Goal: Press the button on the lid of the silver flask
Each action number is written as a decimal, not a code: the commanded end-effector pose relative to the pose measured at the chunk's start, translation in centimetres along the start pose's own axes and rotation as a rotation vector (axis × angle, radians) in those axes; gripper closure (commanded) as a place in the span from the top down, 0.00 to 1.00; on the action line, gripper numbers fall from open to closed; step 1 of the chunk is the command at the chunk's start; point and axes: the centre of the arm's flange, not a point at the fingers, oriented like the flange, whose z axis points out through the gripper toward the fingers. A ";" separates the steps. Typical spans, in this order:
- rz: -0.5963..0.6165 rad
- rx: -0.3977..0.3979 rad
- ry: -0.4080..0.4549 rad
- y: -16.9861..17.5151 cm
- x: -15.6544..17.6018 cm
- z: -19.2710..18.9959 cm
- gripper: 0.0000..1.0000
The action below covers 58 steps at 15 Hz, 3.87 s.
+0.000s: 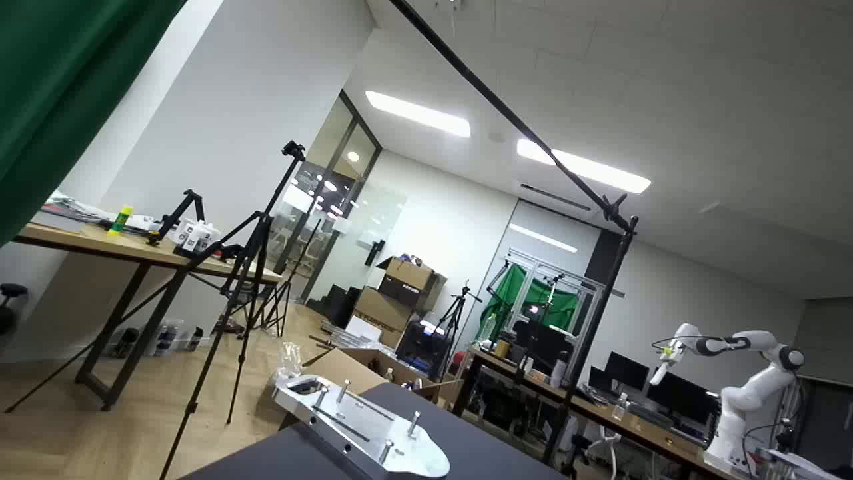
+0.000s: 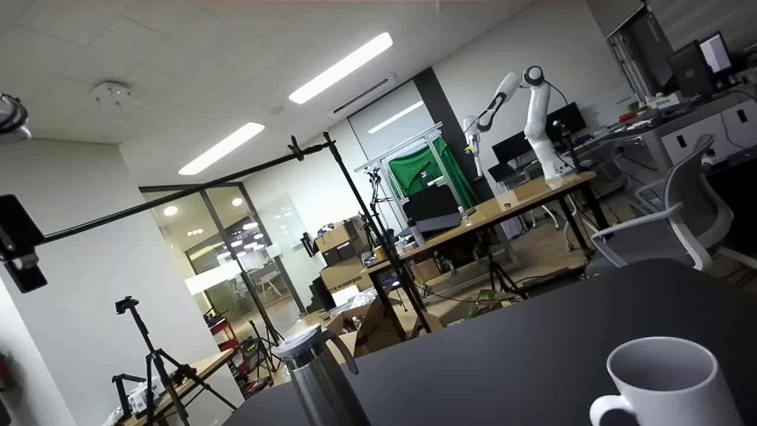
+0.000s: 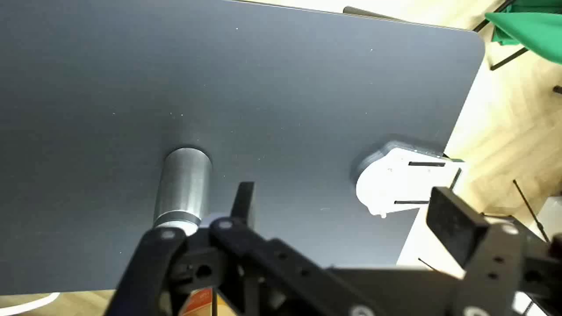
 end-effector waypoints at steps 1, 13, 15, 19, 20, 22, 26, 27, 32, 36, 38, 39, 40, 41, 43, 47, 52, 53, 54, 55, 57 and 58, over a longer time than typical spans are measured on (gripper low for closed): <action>0.000 0.000 0.001 0.0 0.0 0.0 1.00; -0.001 -0.015 0.052 0.3 4.2 1.5 0.73; 0.007 -0.023 0.080 1.0 7.2 3.0 0.57; -0.001 -0.054 0.091 2.6 12.9 7.6 0.31; -0.004 -0.060 0.077 3.0 14.3 8.9 0.25; -0.009 -0.066 0.028 3.5 17.1 11.5 0.11; -0.016 -0.111 -0.054 5.2 21.6 15.0 0.00; -0.014 -0.118 -0.070 5.9 22.4 15.7 0.00; 0.008 -0.182 -0.163 9.4 24.4 18.8 0.00; 0.015 -0.187 -0.165 11.0 24.3 20.6 0.00; 0.022 -0.185 -0.178 11.7 24.1 21.5 0.00; 0.025 -0.180 -0.182 12.0 23.9 21.8 0.00; 0.026 -0.184 -0.191 12.4 23.8 22.2 0.00; 0.032 -0.187 -0.196 12.8 23.8 22.5 0.00; 0.040 -0.193 -0.204 13.6 23.8 22.9 0.00; 0.049 -0.181 -0.185 14.6 23.5 23.8 0.00; 0.032 -0.168 -0.136 15.0 23.0 25.4 0.00; 0.028 -0.168 -0.132 15.0 23.0 25.5 0.00; 0.026 -0.170 -0.129 14.9 23.0 25.5 0.00; 0.024 -0.171 -0.131 15.0 22.9 25.6 0.00; 0.024 -0.174 -0.141 15.0 22.8 25.9 0.00; 0.026 -0.174 -0.148 15.0 22.6 26.0 0.00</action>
